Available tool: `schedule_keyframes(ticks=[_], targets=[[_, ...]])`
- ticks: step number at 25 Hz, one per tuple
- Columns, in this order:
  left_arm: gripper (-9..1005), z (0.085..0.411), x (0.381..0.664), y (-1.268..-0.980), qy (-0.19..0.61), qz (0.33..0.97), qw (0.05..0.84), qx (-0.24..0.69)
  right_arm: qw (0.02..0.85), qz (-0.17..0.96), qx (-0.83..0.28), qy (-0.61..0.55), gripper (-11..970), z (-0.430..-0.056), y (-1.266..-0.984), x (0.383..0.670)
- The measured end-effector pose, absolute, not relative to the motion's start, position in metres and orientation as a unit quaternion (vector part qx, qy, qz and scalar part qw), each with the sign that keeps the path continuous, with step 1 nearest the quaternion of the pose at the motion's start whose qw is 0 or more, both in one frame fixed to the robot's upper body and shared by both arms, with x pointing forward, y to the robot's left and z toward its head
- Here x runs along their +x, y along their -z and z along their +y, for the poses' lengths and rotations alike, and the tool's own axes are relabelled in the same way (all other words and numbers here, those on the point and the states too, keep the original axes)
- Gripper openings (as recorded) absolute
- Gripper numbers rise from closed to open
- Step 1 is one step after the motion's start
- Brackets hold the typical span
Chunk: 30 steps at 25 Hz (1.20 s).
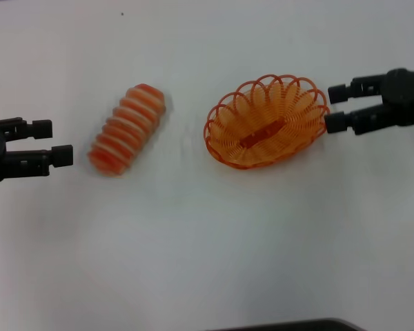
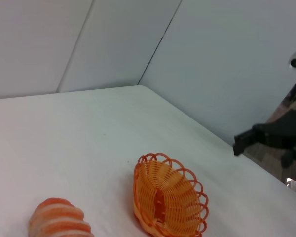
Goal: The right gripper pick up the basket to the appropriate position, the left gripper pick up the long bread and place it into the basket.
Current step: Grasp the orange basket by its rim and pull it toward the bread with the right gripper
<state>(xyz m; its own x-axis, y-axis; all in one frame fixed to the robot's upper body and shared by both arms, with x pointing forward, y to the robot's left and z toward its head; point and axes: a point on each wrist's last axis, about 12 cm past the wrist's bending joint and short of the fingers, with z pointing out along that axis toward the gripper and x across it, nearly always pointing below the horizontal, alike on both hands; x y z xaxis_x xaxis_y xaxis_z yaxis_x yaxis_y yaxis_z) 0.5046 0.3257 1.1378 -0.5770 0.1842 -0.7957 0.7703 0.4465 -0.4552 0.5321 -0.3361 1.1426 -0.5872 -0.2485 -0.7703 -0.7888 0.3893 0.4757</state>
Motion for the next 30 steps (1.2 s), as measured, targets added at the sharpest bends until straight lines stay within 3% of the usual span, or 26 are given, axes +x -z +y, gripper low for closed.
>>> schedule_keyframes(ticks=[10, 15, 21, 30], targets=[[873, 0.325, 0.505, -1.144, 0.428, 0.776, 0.347, 0.307, 0.267, 0.823, -0.300, -0.401, 944, -0.316, -1.216, 0.576], [872, 0.323, 0.507, -1.146, 0.428, 0.774, 0.348, 0.312, 0.233, 0.863, -0.286, -0.345, 943, -0.299, -1.233, 0.594], [872, 0.319, 0.509, -1.148, 0.433, 0.769, 0.347, 0.318, 0.215, 0.904, -0.246, -0.276, 943, -0.287, -1.230, 0.614], [872, 0.317, 0.513, -1.150, 0.432, 0.767, 0.347, 0.324, 0.191, 0.934, -0.232, -0.192, 943, -0.287, -1.198, 0.628]])
